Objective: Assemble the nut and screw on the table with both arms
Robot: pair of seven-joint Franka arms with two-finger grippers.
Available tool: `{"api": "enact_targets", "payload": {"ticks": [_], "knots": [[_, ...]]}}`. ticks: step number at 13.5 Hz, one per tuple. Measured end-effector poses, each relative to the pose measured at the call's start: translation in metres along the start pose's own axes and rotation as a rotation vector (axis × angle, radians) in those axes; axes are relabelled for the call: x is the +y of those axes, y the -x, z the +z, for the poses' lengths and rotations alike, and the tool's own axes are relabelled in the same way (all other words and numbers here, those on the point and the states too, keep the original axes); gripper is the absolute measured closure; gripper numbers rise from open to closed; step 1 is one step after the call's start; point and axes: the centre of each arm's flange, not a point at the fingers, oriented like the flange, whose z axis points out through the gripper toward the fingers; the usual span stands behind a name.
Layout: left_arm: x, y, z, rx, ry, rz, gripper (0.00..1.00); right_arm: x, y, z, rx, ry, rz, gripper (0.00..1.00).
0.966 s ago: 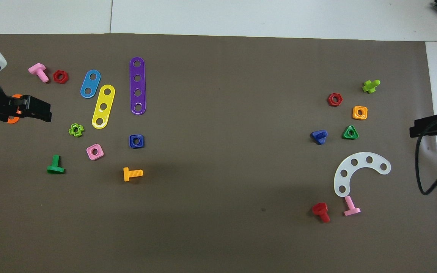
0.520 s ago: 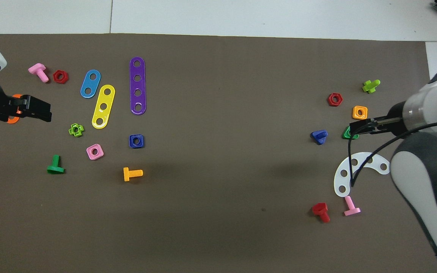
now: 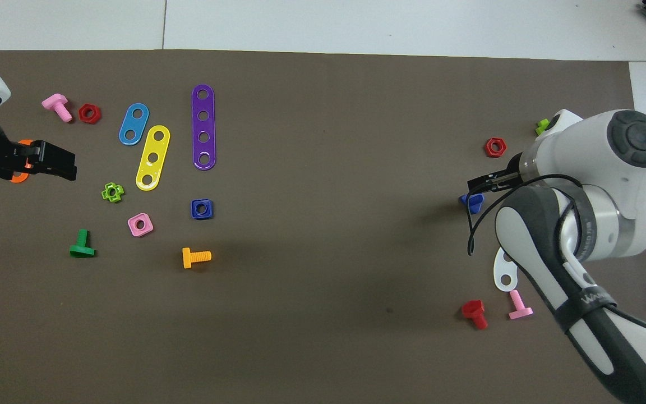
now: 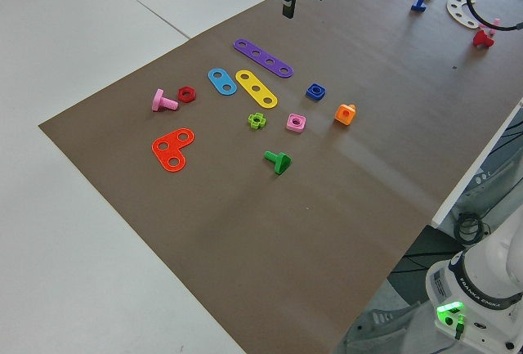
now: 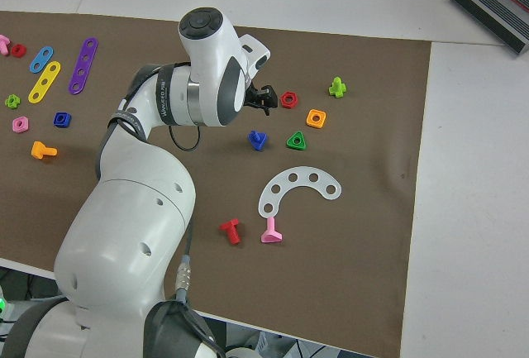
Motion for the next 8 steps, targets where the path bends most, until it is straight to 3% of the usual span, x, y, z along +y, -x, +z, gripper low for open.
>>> {"api": "enact_targets", "payload": {"ticks": [6, 7, 8], "knots": [[0.004, 0.0, 0.0, 0.0, 0.0, 0.007, 0.0, -0.007, 0.0, 0.054, 0.015, 0.008, -0.021, 0.04], [0.004, 0.0, 0.0, 0.0, 0.0, 0.006, 0.0, -0.007, 0.003, 0.059, 0.013, 0.009, -0.034, 0.09], [0.003, 0.0, 0.0, 0.001, 0.0, 0.005, 0.0, -0.007, 0.006, 0.064, 0.006, 0.008, -0.047, 0.22]]}}
